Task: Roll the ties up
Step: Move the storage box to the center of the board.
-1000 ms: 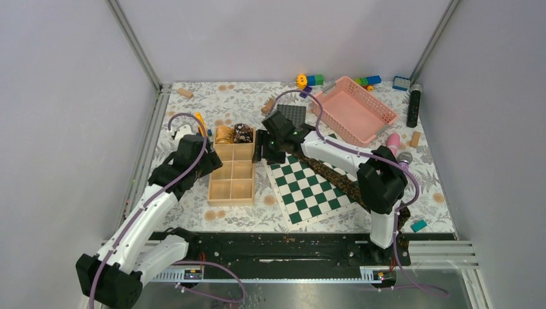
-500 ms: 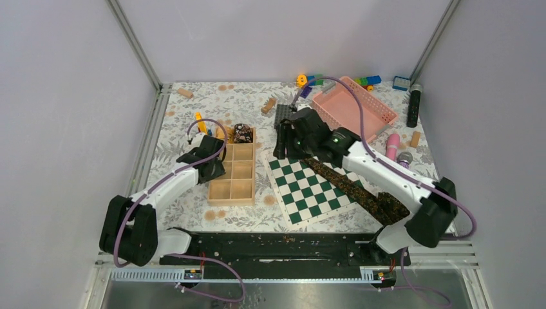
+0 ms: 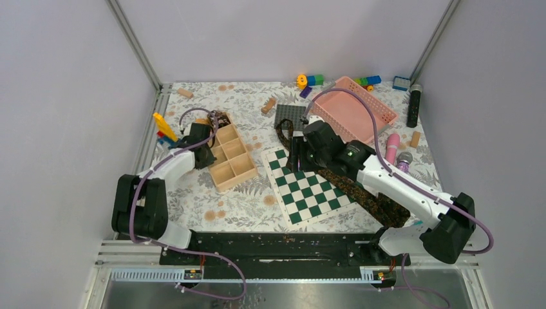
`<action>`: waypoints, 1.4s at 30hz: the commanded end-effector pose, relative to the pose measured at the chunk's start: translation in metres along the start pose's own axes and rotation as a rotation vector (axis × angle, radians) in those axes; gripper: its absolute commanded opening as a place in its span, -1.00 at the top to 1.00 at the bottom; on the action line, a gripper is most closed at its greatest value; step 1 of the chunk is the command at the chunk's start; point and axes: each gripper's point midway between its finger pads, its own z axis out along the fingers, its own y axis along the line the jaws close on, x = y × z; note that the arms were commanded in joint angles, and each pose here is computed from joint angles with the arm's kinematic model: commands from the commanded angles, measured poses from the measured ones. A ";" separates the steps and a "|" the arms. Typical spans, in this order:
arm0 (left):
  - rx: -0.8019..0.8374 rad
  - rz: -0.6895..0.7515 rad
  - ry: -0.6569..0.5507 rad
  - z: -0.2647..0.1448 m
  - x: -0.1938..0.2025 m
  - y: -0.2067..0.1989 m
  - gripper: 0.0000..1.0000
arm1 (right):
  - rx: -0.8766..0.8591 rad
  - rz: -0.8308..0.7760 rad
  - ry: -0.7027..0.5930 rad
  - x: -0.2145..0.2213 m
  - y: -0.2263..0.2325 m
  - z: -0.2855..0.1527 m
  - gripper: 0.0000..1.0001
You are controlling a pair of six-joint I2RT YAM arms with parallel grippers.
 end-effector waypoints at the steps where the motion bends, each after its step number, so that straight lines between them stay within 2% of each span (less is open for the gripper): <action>1: 0.074 -0.031 -0.038 0.011 -0.046 -0.020 1.00 | 0.020 -0.027 -0.040 -0.003 -0.009 -0.011 -0.31; 6: 0.097 -0.033 -0.040 0.028 -0.083 -0.019 1.00 | 0.040 -0.039 -0.044 0.000 -0.016 -0.011 -0.32; 11: 0.123 0.064 -0.019 0.046 -0.111 -0.028 1.00 | 0.032 -0.050 -0.037 0.002 -0.015 -0.011 -0.33; 15: 0.091 0.071 -0.014 0.058 -0.135 -0.013 1.00 | 0.033 -0.064 -0.031 0.004 -0.017 -0.010 -0.34; 23: 0.085 0.112 0.003 0.079 -0.152 0.011 1.00 | 0.018 -0.107 0.017 0.010 -0.014 -0.004 -0.37; 32: -0.048 0.109 -0.004 0.085 -0.160 0.055 0.99 | 0.056 -0.162 0.053 0.001 -0.014 0.003 -0.51; 34: -0.055 0.102 -0.010 0.080 -0.164 0.056 0.81 | 0.056 -0.153 0.049 -0.005 -0.012 0.002 -0.60; 37: -0.071 0.075 -0.042 0.068 -0.172 0.058 0.40 | 0.061 -0.117 0.032 -0.014 -0.015 -0.001 -0.71; 40: -0.054 0.048 -0.076 0.053 -0.179 0.055 -0.15 | 0.070 -0.046 -0.004 -0.028 -0.025 -0.009 -0.78; 42: -0.036 0.023 -0.089 0.042 -0.183 0.051 -0.42 | 0.084 0.034 -0.037 -0.040 -0.039 -0.018 -0.84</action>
